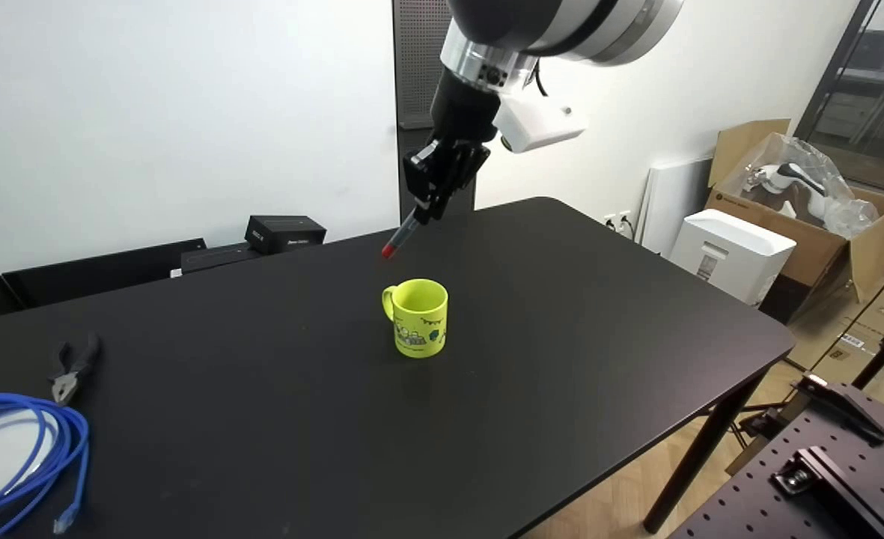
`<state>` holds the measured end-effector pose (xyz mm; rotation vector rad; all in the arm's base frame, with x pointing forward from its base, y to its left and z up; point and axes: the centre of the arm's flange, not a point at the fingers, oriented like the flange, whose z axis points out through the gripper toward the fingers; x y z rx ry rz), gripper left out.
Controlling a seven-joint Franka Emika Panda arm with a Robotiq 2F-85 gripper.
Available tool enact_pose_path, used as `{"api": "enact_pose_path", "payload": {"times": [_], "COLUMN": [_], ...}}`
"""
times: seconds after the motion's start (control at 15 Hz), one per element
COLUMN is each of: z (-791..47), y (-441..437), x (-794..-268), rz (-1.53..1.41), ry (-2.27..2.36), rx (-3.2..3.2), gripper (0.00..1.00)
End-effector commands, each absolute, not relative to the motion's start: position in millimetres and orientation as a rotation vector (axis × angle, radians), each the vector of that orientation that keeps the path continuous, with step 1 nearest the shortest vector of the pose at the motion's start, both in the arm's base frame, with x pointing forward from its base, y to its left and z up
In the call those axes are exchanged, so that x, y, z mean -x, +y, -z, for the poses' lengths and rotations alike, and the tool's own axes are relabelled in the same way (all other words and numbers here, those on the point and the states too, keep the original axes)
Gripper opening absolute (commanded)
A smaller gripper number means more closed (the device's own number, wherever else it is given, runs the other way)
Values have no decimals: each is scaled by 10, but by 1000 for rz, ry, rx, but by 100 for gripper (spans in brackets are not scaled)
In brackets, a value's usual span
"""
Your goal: Remove the marker from the mug and put it on the table
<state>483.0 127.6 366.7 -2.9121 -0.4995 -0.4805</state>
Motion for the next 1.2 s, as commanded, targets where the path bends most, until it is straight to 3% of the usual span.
{"api": "enact_pose_path", "payload": {"times": [0.0, 0.6, 1.13], "z": [-3828, -3583, -3068], "y": [1220, 735, 65], "x": [-4714, -4926, -5050], "rz": [541, 630, 490], "ry": [-517, -362, -178], "rx": [2893, 2936, 2915], "gripper": [6, 6, 6]}}
